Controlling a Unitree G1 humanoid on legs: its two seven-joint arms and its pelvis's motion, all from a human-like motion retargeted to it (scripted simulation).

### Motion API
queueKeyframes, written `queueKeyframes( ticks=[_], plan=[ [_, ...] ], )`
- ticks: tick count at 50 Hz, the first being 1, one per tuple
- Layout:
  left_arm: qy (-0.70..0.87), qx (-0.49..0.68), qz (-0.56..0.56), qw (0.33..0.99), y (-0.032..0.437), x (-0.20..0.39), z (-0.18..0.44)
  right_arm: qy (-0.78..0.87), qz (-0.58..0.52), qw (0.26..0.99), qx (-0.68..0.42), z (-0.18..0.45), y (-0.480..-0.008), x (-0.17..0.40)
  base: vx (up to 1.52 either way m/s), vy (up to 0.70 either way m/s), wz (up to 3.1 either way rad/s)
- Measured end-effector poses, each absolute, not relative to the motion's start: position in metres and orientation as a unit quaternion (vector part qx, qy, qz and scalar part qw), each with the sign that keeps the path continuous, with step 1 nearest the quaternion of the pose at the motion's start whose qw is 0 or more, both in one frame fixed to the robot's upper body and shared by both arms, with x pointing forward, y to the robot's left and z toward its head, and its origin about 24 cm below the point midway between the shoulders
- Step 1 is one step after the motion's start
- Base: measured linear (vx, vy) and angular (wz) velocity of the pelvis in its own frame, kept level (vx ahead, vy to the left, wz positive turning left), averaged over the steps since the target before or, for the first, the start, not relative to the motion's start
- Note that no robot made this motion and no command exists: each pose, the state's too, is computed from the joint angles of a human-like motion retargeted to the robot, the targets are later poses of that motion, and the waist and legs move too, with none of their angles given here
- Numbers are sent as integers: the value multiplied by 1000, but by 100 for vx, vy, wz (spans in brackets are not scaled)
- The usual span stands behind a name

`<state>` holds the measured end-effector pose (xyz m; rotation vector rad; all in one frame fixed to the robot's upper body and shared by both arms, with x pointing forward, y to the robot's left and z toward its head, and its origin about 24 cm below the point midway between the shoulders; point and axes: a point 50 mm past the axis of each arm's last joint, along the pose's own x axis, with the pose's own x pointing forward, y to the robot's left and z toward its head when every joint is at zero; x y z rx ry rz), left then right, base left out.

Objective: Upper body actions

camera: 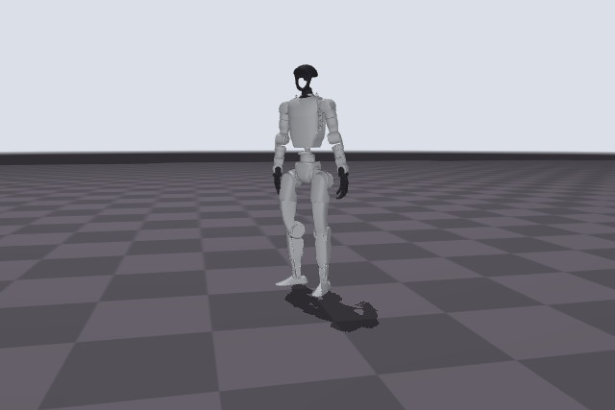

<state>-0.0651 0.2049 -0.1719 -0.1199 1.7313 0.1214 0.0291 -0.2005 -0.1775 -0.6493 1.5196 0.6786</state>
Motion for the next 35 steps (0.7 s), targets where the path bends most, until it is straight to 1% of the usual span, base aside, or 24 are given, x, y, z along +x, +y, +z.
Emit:
queueKeyframes(
  ticks=[6, 15, 23, 27, 31, 35],
  plan=[
    [759, -65, 65, 645, 205, -68, -172, 650, 310, 627, -298, -178, -200, 31, 19, 16, -6],
    [743, -101, 82, 657, 193, -62, -174, 664, 274, 626, -304, -175, -216, 26, 17, 21, -6],
    [750, -57, 74, 655, 207, -57, -173, 653, 242, 647, -309, -174, -224, 27, 10, 16, 18],
    [754, -27, 56, 654, 213, -46, -173, 659, 207, 652, -312, -173, -231, 20, 4, 6, 43],
    [739, -16, 42, 672, 211, -29, -175, 670, 164, 654, -311, -171, -239, 12, 4, 3, 51],
    [722, -22, 32, 691, 206, -11, -177, 682, 148, 650, -300, -170, -244, 5, -2, 3, 41]
  ],
)
